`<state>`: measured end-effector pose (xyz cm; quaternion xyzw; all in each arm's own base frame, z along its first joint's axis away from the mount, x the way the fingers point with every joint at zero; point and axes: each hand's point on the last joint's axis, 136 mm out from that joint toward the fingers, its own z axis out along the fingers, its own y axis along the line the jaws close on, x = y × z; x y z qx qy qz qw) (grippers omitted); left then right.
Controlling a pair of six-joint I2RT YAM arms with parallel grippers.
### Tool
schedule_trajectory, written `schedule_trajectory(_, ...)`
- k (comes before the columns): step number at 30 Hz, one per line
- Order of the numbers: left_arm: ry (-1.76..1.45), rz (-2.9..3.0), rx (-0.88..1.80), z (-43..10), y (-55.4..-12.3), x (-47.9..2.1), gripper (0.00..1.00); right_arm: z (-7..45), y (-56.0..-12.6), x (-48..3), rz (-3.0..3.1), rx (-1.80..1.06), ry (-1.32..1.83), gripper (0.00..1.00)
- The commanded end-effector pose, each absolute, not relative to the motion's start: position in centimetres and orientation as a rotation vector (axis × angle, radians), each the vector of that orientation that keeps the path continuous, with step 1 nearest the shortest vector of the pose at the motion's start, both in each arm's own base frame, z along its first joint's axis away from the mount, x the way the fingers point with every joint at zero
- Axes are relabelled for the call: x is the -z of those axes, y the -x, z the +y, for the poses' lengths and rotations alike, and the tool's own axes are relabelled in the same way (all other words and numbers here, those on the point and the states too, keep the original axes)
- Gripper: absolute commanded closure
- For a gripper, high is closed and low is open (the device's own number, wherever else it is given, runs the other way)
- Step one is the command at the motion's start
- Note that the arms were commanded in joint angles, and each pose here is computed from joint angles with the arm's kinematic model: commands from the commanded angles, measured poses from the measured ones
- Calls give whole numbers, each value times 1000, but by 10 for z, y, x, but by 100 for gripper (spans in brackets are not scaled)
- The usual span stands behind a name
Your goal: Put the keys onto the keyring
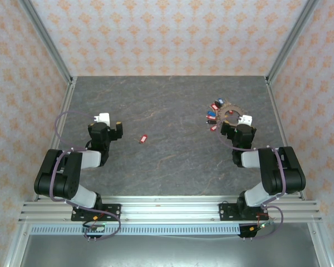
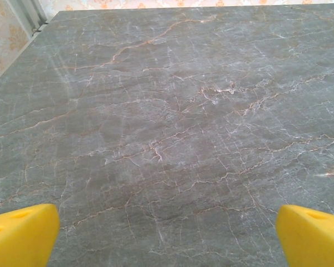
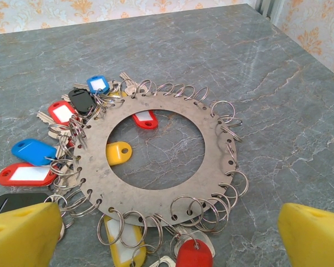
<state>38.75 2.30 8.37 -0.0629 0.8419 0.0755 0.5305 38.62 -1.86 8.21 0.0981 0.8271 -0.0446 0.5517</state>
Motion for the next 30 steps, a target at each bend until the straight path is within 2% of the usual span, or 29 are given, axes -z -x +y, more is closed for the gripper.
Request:
schedule_trajectory(1, 189, 1977, -188, 27, -392, -109, 0, -20, -387, -97, 1911, 90, -244, 1)
schedule_trajectory(8, 334, 1924, -170, 43, -360, -151, 0, -30, -365, -128, 1993, 100, -383, 1)
schedule_trajectory(16, 401, 1799, -38, 36, -334, -209, 0, -14, -345, -148, 2034, -94, -490, 1)
schedule_trajectory(30, 567, 1705, -1, 50, -298, -230, 0, 29, -366, -144, 2171, -347, -390, 1)
